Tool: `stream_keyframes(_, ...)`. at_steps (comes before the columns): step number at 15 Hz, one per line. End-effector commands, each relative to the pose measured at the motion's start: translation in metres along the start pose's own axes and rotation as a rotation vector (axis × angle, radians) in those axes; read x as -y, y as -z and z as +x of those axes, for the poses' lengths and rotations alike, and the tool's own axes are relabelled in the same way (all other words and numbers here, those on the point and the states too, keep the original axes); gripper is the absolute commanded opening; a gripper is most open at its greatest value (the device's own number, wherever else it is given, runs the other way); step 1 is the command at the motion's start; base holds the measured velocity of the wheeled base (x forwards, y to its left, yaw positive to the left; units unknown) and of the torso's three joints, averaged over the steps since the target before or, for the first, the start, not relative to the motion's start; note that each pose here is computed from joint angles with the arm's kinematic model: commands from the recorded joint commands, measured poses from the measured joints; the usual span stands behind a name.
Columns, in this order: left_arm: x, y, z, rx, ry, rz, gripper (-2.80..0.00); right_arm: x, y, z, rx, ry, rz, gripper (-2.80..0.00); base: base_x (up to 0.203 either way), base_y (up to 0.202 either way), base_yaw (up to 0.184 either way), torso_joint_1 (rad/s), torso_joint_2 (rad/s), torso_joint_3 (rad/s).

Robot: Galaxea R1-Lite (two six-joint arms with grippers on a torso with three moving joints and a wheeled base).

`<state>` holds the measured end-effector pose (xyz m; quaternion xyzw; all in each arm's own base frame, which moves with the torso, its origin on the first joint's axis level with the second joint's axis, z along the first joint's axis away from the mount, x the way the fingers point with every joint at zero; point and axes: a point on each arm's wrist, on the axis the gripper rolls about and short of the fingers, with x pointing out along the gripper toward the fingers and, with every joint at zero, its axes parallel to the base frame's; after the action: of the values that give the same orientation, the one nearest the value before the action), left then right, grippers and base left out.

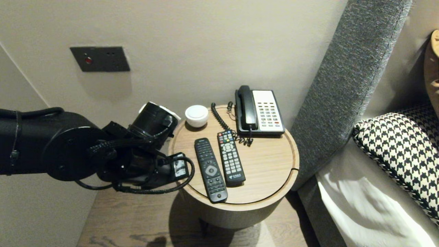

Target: Open the nightstand drawer

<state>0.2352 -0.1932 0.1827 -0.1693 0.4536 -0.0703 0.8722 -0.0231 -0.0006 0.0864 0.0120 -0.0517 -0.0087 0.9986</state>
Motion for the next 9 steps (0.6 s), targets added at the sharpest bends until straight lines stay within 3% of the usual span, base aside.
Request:
stream_keyframes(1,0.004,0.004,0.01,-0.013,-0.01,0.009,-2.8,0.0,0.011,0.002,-0.039,0.001,-0.002,-2.8,0.0,0.0,0.0,0.0,0.0,0.0)
stream_keyframes(9,0.014,0.015,0.029,-0.009,-0.036,0.049,-2.8,0.0,0.011,0.002,-0.039,0.001,-0.002,-2.8,0.0,0.0,0.0,0.0,0.0,0.0)
